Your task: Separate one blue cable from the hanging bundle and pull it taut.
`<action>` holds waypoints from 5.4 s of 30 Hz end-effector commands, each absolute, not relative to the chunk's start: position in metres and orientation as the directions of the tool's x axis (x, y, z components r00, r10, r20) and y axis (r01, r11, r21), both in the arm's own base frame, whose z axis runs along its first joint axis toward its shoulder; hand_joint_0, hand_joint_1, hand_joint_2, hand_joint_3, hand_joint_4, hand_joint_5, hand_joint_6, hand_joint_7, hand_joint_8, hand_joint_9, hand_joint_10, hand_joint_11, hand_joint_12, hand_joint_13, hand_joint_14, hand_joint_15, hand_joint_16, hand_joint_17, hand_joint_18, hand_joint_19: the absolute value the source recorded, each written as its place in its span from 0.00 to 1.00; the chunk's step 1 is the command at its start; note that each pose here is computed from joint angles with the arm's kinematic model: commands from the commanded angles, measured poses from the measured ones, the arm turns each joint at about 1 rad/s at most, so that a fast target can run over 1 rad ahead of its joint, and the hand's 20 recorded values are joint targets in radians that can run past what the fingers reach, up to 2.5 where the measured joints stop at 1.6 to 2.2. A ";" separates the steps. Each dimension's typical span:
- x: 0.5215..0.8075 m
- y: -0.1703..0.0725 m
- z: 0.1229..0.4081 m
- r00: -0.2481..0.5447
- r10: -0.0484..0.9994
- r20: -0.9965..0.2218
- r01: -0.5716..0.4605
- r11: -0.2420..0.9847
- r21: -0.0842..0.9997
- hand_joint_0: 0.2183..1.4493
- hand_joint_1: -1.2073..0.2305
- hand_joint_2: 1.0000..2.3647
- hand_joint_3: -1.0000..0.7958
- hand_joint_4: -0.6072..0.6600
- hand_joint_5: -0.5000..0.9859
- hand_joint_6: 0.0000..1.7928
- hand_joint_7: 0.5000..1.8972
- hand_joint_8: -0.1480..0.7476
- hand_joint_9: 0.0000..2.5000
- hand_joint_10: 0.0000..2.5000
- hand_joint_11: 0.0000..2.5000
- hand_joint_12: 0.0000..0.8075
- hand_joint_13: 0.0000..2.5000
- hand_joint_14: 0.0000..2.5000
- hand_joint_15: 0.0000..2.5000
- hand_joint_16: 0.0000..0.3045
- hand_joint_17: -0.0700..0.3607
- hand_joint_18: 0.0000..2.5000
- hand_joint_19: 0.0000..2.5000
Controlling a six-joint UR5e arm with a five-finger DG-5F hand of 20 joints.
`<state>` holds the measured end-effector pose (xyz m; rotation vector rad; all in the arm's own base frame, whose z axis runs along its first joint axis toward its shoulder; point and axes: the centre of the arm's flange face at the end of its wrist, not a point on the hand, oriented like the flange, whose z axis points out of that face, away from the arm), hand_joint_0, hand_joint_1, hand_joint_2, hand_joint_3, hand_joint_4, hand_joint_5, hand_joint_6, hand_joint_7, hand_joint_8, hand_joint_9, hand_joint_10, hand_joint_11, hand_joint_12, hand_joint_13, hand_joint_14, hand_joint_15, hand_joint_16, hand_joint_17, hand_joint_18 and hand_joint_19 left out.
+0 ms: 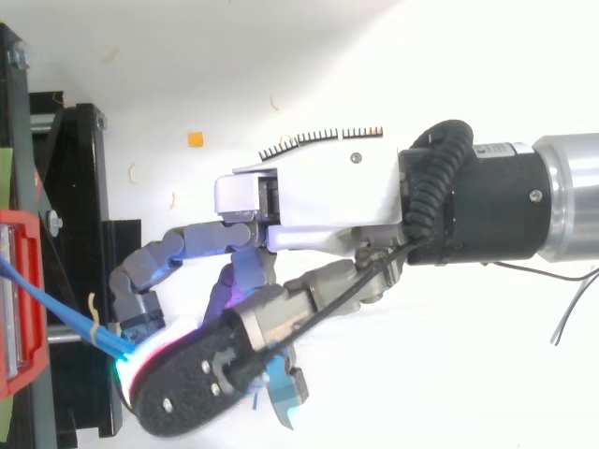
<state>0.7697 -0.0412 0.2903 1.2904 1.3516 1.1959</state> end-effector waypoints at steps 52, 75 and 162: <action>0.770 -0.041 0.289 -0.063 0.998 0.017 0.141 -0.008 0.990 0.24 0.59 0.00 0.50 0.57 0.40 0.28 0.60 0.41 0.69 0.00 0.04 0.44 0.46 0.00 0.13 0.27 0.59 0.31 0.16; 0.770 -0.041 0.290 -0.061 0.998 0.017 0.138 -0.008 0.990 0.35 0.26 0.01 0.34 0.60 0.40 0.28 0.65 0.36 0.69 0.01 0.13 0.33 0.44 0.01 0.17 0.18 0.45 0.25 0.21; 0.765 -0.033 0.350 -0.032 0.431 -0.902 0.072 0.901 0.428 0.40 0.29 0.01 0.48 0.48 0.43 0.28 0.58 0.28 0.74 0.00 0.10 0.28 0.47 0.01 0.16 0.15 0.40 0.26 0.20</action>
